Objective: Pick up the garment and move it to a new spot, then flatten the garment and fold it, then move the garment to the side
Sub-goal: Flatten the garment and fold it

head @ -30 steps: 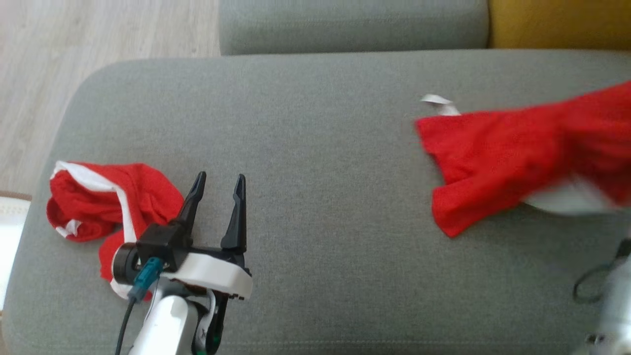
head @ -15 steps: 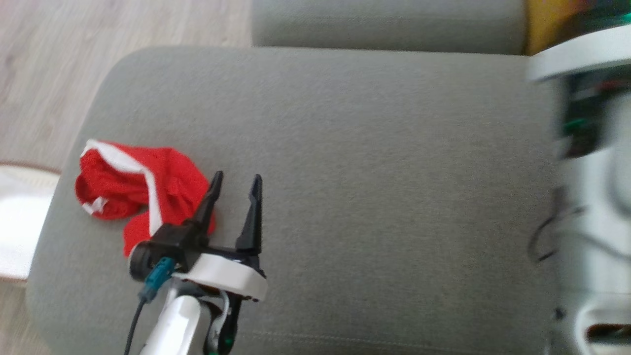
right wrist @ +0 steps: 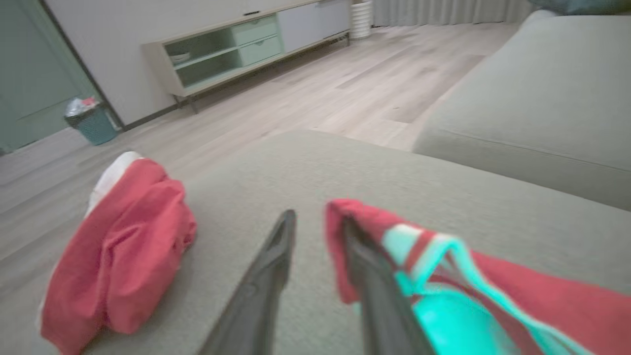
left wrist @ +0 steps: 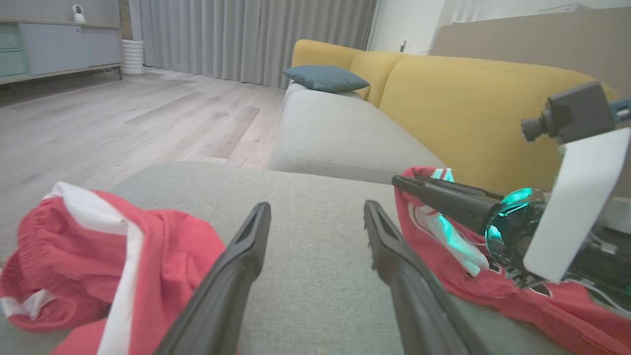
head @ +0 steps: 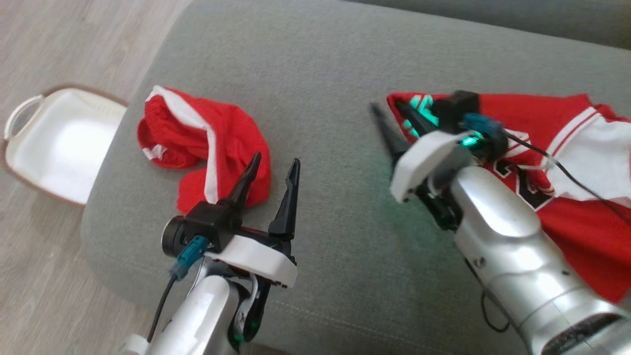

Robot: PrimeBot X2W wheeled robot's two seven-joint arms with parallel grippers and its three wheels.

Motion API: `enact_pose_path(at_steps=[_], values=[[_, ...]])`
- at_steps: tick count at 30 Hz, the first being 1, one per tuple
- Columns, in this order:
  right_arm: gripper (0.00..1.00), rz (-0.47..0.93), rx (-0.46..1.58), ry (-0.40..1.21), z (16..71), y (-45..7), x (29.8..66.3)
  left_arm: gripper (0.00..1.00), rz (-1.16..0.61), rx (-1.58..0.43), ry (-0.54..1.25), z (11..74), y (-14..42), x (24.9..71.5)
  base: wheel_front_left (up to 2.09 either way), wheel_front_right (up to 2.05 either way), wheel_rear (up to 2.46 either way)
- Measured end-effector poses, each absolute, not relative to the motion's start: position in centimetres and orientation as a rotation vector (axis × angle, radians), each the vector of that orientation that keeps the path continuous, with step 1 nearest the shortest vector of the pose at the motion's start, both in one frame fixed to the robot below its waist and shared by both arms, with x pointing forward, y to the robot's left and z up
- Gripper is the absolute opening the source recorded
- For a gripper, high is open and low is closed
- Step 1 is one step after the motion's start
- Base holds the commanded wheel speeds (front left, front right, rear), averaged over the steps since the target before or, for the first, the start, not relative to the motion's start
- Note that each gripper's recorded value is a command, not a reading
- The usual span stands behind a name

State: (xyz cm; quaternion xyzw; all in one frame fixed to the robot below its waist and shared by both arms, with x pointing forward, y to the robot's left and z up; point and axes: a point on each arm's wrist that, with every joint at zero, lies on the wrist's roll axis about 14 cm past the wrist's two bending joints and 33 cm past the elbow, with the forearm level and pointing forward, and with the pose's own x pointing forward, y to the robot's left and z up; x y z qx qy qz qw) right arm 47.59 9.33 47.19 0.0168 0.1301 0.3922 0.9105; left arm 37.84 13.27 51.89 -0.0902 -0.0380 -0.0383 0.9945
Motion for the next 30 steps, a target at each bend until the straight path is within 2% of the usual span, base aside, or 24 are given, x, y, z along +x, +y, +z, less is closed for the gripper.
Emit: enact_pose_path(at_steps=[4, 10, 18, 23, 24, 27, 30], values=[[1.0, 0.886, 0.043, 0.276, 47.3, 11.5, 46.5, 1.0, -0.052, -0.177, -0.057, 51.2, 13.9, 37.9, 0.0, 0.0, 0.0], [1.0, 0.821, 0.067, 0.261, 47.8, 8.8, 46.7, 1.0, -0.084, -0.173, -0.083, 52.0, 12.9, 38.7, 0.0, 0.0, 0.0], [1.0, 0.636, 0.03, 0.213, 48.3, 1.9, 48.1, 1.0, -0.151, -0.185, -0.123, 53.4, 10.6, 39.8, 0.0, 0.0, 0.0], [1.0, 0.438, 0.084, 0.1, 51.4, -4.7, 49.8, 1.0, -0.21, -0.207, -0.178, 55.4, 8.6, 40.2, 0.0, 0.0, 0.0], [1.0, 0.368, 0.109, 0.024, 53.7, -7.4, 50.2, 1.0, -0.22, -0.215, -0.201, 56.2, 8.3, 40.4, 0.0, 0.0, 0.0], [1.0, 0.268, 0.122, -0.106, 56.5, -11.4, 49.3, 1.0, -0.236, -0.224, -0.225, 57.0, 7.7, 40.5, 0.0, 0.0, 0.0], [1.0, 0.16, 0.115, -0.134, 55.2, -15.2, 46.2, 1.0, -0.242, -0.233, -0.227, 57.1, 7.5, 40.3, 0.0, 0.0, 0.0]])
